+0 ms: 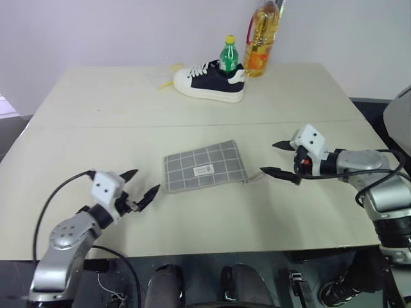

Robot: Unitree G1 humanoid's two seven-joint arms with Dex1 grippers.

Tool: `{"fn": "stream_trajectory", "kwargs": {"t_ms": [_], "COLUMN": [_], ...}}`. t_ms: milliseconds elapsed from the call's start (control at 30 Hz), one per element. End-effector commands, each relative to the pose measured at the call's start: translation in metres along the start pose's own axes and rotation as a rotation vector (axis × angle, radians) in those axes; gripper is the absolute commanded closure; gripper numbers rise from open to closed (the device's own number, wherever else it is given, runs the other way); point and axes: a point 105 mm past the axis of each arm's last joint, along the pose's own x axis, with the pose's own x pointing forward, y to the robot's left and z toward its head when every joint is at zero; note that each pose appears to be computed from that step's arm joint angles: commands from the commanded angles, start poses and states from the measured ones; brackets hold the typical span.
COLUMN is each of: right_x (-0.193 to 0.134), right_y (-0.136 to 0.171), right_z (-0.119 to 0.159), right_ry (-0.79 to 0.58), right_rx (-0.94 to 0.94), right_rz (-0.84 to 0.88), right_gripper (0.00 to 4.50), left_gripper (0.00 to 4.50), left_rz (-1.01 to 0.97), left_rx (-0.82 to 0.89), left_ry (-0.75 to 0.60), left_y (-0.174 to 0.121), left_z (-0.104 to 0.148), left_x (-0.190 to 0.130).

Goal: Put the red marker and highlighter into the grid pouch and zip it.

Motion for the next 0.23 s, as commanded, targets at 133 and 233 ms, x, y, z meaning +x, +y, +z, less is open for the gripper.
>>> {"fn": "stream_trajectory", "kwargs": {"t_ms": [133, 233], "right_x": [0.004, 0.008], "right_y": [-0.021, -0.021], "right_z": [0.001, -0.001], "right_ry": [-0.1, -0.121], "right_rx": [0.033, 0.058], "right_rz": [-0.133, -0.135], "right_gripper": [0.0, 0.0], "left_gripper": [0.24, 0.24], "left_rz": [0.151, 0.154], "left_rx": [-0.034, -0.032], "left_ry": [0.047, 0.064], "left_y": [0.025, 0.024], "left_z": [-0.008, -0.01], "left_x": [-0.025, -0.026]}}
